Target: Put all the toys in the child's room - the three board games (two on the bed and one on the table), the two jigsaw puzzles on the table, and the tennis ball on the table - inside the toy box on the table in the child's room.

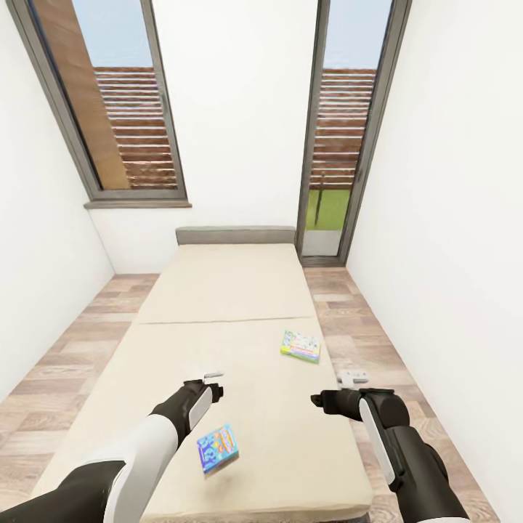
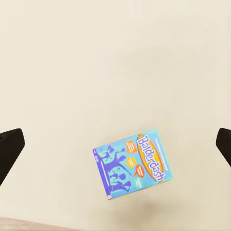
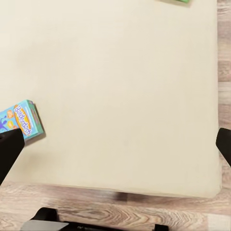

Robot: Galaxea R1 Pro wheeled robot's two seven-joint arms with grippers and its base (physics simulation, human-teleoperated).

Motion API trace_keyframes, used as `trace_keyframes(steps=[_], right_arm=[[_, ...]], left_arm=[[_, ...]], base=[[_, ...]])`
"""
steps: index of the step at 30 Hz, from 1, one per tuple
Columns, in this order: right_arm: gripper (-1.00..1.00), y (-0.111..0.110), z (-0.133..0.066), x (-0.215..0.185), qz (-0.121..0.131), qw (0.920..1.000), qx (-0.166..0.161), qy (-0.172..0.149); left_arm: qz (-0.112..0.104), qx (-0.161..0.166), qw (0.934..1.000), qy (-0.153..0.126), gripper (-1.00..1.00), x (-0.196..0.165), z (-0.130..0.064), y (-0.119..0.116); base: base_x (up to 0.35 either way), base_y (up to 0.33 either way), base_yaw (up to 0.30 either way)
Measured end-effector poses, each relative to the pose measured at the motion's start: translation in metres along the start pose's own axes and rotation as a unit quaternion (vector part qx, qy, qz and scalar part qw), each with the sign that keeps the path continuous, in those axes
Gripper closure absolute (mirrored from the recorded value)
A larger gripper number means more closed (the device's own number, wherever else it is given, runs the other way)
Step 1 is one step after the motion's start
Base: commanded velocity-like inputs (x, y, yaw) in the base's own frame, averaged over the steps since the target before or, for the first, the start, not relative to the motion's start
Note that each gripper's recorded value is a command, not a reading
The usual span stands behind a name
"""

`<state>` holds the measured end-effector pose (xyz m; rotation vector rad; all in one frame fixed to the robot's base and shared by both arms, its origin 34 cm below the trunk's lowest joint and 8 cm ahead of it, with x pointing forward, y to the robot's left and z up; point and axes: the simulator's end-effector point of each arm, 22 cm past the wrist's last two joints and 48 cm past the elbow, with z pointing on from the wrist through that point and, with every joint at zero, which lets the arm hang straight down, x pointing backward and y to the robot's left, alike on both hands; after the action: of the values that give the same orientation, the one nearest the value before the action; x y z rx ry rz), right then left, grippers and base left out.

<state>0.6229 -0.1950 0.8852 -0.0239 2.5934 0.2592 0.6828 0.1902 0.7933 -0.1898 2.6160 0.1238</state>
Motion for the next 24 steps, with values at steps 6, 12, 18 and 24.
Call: trace_keyframes(steps=[6,12,18,24], right_arm=[[-1.00,0.000,0.004,0.004,0.001,1.0000,0.000,0.005],[-1.00,-0.001,0.007,0.007,0.002,0.9999,0.000,0.010],[-1.00,-0.004,0.011,0.012,0.004,0.9999,0.002,0.016],[-1.00,-0.006,0.014,0.016,0.005,0.9998,0.003,0.022]], left_arm=[[0.001,0.000,1.0000,0.004,-1.00,0.004,0.004,0.000],[0.001,-0.001,1.0000,0.009,-1.00,0.009,0.007,0.000],[0.002,-0.002,0.9999,0.014,-1.00,0.013,0.011,0.000],[0.002,-0.002,0.9998,0.019,-1.00,0.018,0.015,0.000]], base=[[0.000,0.000,0.000],[0.000,0.000,0.000],[0.000,0.000,0.000],[0.000,0.000,0.000]])
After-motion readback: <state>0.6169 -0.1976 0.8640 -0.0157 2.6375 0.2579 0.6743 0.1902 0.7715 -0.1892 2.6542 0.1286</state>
